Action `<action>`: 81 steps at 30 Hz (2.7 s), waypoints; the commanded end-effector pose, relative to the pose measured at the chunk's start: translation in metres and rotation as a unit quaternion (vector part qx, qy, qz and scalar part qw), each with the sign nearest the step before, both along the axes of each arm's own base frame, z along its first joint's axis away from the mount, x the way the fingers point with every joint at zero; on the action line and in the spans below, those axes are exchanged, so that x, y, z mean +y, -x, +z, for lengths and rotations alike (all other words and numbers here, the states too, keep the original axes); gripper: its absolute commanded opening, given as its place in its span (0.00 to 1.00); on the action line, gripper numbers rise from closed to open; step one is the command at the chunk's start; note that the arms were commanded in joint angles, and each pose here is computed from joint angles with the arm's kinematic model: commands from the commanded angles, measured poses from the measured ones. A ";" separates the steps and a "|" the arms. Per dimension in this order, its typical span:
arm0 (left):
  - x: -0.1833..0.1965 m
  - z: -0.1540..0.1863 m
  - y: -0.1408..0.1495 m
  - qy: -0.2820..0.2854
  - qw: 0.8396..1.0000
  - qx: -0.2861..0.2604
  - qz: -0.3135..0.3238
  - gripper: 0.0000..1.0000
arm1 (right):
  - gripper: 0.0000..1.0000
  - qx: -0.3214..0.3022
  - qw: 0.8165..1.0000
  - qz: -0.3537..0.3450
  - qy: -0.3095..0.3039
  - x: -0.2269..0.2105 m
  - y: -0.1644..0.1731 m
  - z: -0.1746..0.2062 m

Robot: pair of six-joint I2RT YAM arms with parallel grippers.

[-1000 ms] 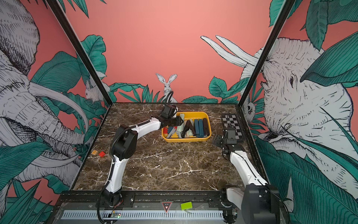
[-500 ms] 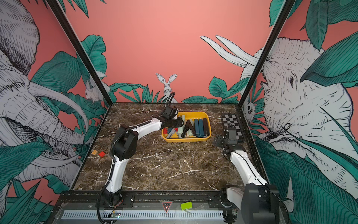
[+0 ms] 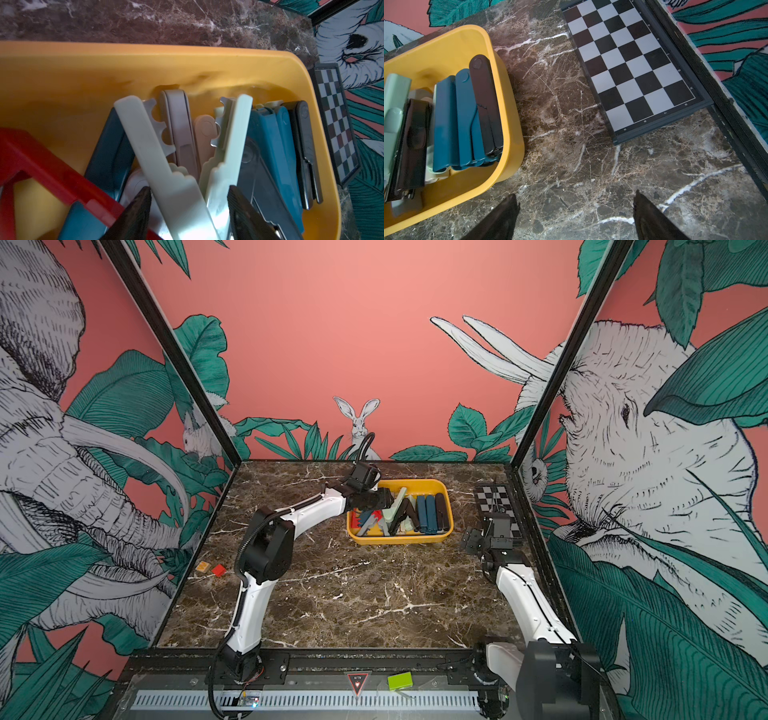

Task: Put the pruning pliers into the storage box
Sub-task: Place the pruning pliers in the storage box, then reset both arms

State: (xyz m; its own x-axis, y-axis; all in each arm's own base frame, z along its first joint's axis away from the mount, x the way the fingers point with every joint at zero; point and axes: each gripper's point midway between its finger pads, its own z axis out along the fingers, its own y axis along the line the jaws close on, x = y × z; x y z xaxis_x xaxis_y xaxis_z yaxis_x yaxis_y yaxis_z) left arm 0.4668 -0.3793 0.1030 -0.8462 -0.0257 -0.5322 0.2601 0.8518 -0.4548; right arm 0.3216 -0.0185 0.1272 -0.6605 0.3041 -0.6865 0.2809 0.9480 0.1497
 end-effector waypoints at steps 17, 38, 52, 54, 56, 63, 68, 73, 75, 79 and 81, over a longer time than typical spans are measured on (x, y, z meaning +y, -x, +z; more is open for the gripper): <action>0.010 0.044 -0.004 -0.002 0.998 -0.058 0.000 0.63 | 0.85 -0.013 1.000 -0.010 0.014 -0.012 -0.005 0.002; 0.193 0.130 0.069 -0.273 0.882 -0.366 0.113 0.99 | 0.94 -0.194 0.967 0.049 0.160 -0.022 -0.049 -0.008; 0.398 0.035 0.125 -0.444 0.804 -0.294 0.265 0.99 | 0.98 -0.197 0.966 0.097 0.133 -0.003 -0.072 -0.034; 0.410 0.030 0.122 -0.442 0.799 -0.296 0.282 0.99 | 0.98 -0.199 0.964 0.115 0.135 0.004 -0.074 -0.035; 0.415 0.030 0.117 -0.431 0.799 -0.304 0.289 0.99 | 0.98 -0.195 0.964 0.118 0.137 0.005 -0.073 -0.036; 0.414 0.020 0.086 -0.371 0.844 -0.293 0.254 0.99 | 0.98 -0.193 0.964 0.117 0.141 0.006 -0.074 -0.035; 0.417 0.019 0.087 -0.343 0.856 -0.295 0.251 0.95 | 0.98 -0.191 0.964 0.118 0.143 0.006 -0.074 -0.036; 0.402 0.020 0.094 -0.300 0.870 -0.315 0.232 0.98 | 0.98 -0.192 0.964 0.117 0.144 0.006 -0.075 -0.035; 0.396 0.023 0.090 -0.272 0.872 -0.332 0.236 0.98 | 0.98 -0.192 0.964 0.117 0.144 0.006 -0.075 -0.035; 0.404 0.016 0.078 -0.278 0.871 -0.310 0.262 0.99 | 0.98 -0.191 0.964 0.117 0.144 0.006 -0.074 -0.036; 0.396 0.007 0.074 -0.271 0.877 -0.315 0.242 0.99 | 0.98 -0.191 0.964 0.117 0.144 0.006 -0.074 -0.036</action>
